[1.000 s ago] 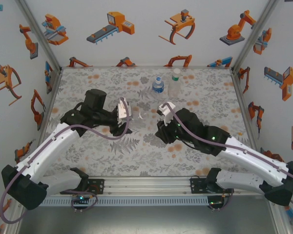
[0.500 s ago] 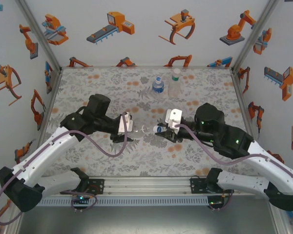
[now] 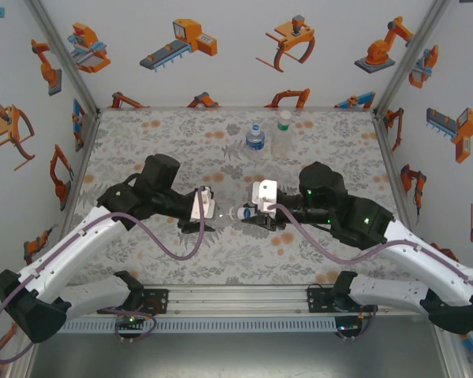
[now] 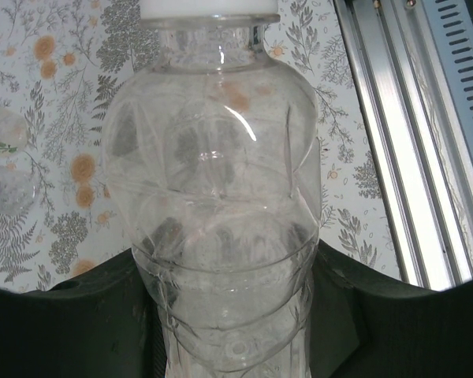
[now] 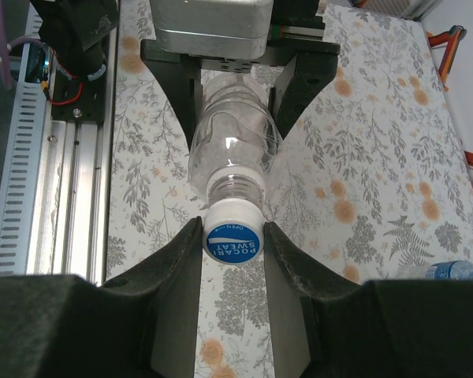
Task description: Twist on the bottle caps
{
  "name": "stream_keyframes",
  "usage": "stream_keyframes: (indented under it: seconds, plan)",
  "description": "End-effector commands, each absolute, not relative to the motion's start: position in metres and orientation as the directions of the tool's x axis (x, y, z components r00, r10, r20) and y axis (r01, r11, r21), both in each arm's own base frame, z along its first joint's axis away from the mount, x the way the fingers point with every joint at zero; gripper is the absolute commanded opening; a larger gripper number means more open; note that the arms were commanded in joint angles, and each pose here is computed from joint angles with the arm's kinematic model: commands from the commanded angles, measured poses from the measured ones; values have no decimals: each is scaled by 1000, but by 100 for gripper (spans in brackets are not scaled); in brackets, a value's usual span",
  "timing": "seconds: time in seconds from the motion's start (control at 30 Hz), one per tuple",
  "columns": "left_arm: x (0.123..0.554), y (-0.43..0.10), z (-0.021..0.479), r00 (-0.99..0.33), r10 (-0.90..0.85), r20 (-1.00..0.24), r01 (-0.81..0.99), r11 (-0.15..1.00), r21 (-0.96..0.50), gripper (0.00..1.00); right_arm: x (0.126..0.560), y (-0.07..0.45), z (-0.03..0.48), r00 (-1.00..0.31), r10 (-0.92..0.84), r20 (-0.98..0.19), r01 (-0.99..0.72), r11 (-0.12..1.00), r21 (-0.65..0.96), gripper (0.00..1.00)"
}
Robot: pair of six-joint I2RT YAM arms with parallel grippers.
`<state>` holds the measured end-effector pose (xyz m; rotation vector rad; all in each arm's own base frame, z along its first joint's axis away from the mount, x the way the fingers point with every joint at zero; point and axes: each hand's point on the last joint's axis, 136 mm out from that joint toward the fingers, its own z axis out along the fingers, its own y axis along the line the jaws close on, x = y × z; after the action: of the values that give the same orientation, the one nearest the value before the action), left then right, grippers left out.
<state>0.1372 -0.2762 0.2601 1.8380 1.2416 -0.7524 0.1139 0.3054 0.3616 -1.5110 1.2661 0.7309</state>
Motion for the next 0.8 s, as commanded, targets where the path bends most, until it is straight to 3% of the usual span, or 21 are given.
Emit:
stream_keyframes:
  seconds: [0.0,0.47,0.77]
  plan:
    - [126,-276,269,383,439,-813,920,-257,295,0,112,310,383,314,-300,-901,-940,35,-340,0]
    - [125,-276,270,365,434,-824,927,-255,276,0,113,315,372,339,-332,-880,-933,1,-360,0]
    - [117,-278,276,357,401,-844,923,-290,253,0,104,315,359,454,-334,-826,-888,-100,-448,0]
